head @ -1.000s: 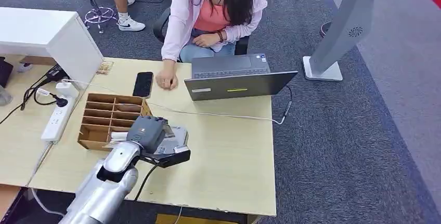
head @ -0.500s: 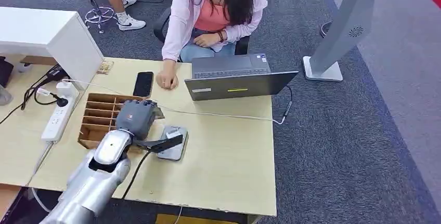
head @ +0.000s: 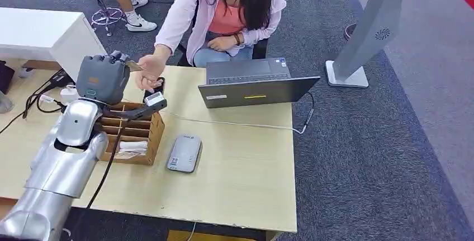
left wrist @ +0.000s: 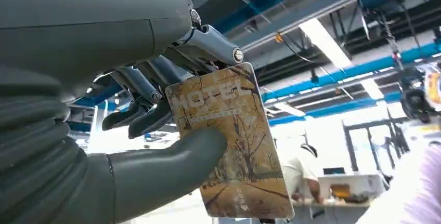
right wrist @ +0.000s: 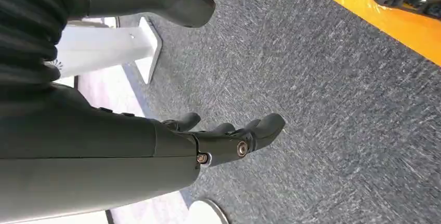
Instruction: Pass the card to the sensor for recognition and then transmit it.
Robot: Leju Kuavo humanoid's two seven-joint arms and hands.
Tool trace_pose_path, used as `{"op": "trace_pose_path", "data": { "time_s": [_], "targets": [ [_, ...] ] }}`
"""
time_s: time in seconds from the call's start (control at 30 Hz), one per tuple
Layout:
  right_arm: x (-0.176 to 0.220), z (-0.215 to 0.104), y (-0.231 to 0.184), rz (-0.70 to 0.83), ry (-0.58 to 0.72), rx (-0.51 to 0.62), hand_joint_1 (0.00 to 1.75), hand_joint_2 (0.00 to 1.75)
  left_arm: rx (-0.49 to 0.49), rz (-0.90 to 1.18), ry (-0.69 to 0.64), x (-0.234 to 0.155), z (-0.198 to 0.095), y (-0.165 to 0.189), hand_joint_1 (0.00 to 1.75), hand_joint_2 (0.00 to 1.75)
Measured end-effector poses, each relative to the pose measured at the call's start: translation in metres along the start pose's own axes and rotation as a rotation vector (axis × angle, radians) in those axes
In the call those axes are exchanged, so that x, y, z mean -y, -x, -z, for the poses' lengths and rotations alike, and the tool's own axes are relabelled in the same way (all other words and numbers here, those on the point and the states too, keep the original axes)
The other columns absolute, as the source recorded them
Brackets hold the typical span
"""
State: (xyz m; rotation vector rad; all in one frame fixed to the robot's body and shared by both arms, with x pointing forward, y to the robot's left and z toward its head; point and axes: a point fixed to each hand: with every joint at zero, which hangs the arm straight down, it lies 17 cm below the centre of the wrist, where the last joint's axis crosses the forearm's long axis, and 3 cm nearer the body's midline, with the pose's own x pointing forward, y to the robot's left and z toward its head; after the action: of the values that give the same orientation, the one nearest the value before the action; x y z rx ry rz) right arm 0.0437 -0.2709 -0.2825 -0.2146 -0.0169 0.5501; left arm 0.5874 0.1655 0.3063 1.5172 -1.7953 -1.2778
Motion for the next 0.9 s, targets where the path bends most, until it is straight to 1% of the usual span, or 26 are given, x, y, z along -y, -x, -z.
{"op": "trace_pose_path", "data": {
  "time_s": [0.27, 0.3, 0.33, 0.5, 0.77, 0.83, 0.9],
  "targets": [
    [0.001, 0.000, 0.000, -0.005, 0.001, -0.003, 0.00, 1.75, -0.018, 0.035, -0.013, -0.010, 0.008, 0.017, 1.75, 1.75],
    [0.000, 0.000, 0.000, -0.005, 0.001, -0.005, 0.00, 1.75, -0.019, 0.036, -0.010, -0.008, 0.008, 0.018, 0.16, 1.75],
    [0.000, 0.000, 0.000, -0.006, 0.001, -0.005, 0.00, 1.75, -0.020, 0.036, -0.008, -0.007, 0.008, 0.018, 0.00, 1.75],
    [0.001, 0.000, 0.000, 0.001, 0.000, -0.007, 0.00, 1.75, -0.026, 0.024, 0.010, 0.002, 0.003, 0.019, 0.00, 1.75],
    [0.001, 0.000, 0.000, 0.006, 0.000, -0.010, 0.00, 1.75, -0.022, -0.003, 0.030, 0.015, -0.009, 0.010, 0.00, 1.75],
    [0.000, 0.000, 0.001, 0.016, -0.001, -0.012, 0.00, 1.75, -0.010, -0.032, 0.034, 0.018, -0.015, 0.004, 0.00, 1.75],
    [0.001, 0.000, 0.001, 0.033, 0.002, -0.018, 0.00, 1.75, 0.005, -0.070, 0.027, 0.020, -0.031, -0.003, 0.00, 1.75]
  ]
}}
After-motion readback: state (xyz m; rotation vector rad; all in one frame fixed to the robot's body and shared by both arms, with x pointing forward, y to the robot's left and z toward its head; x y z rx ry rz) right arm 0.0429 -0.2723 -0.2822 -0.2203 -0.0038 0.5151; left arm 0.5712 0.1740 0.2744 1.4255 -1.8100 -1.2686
